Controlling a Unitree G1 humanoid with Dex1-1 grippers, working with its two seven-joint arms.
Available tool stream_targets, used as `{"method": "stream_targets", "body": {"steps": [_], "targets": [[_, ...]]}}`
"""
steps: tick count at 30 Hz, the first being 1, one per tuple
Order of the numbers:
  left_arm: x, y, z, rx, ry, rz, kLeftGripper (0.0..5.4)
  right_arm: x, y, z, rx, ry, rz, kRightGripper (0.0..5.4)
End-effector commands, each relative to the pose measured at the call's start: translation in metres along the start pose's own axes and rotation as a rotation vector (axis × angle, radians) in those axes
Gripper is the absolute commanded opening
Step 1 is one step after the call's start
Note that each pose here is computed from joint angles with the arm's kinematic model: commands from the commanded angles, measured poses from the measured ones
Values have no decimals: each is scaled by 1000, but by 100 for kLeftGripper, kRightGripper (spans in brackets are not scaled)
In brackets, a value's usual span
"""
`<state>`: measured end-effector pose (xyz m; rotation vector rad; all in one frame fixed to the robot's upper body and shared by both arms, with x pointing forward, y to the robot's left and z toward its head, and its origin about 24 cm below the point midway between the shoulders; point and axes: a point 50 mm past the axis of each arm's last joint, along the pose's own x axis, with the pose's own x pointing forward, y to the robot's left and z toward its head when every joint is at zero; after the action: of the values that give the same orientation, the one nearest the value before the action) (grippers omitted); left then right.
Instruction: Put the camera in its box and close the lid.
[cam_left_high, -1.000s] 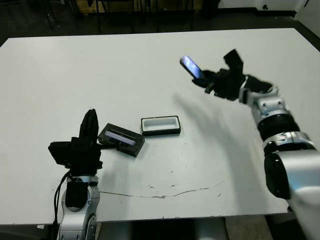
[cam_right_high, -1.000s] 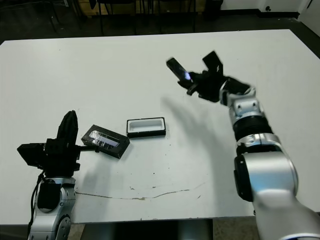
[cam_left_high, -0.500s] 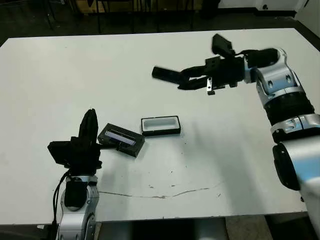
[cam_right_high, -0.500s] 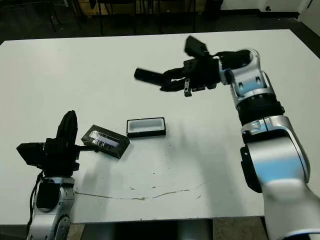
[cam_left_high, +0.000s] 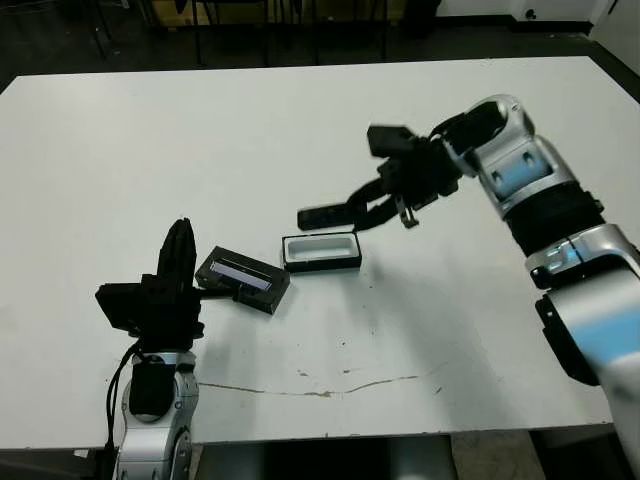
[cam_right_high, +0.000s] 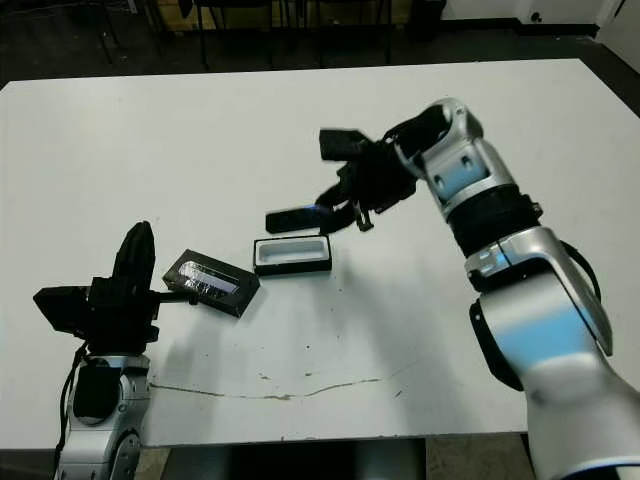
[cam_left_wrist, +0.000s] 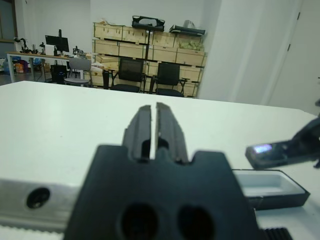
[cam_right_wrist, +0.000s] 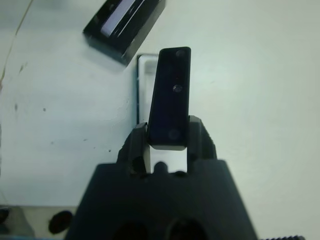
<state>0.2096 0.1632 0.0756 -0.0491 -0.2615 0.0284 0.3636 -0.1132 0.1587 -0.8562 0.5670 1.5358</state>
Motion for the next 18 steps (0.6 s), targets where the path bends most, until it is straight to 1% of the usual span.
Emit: {"method": "stream_targets", "body": {"steps": [1,5,9,15,18], "targets": [[-4,2,-5,9,33,0,0,11,3,-8,17,16,39,46],[-5,2,-6,14,29,-2,0,14,5,-11,-8,27,65,46],[-5,1,-7,10,38,3,0,16,6,-12,2,33,89,46],[-4,2,-7,15,32,-1,0,18,7,-12,-16,34,94,46],[-4,1,-8,15,34,0,0,19,8,-12,-36,51,85,46]]}}
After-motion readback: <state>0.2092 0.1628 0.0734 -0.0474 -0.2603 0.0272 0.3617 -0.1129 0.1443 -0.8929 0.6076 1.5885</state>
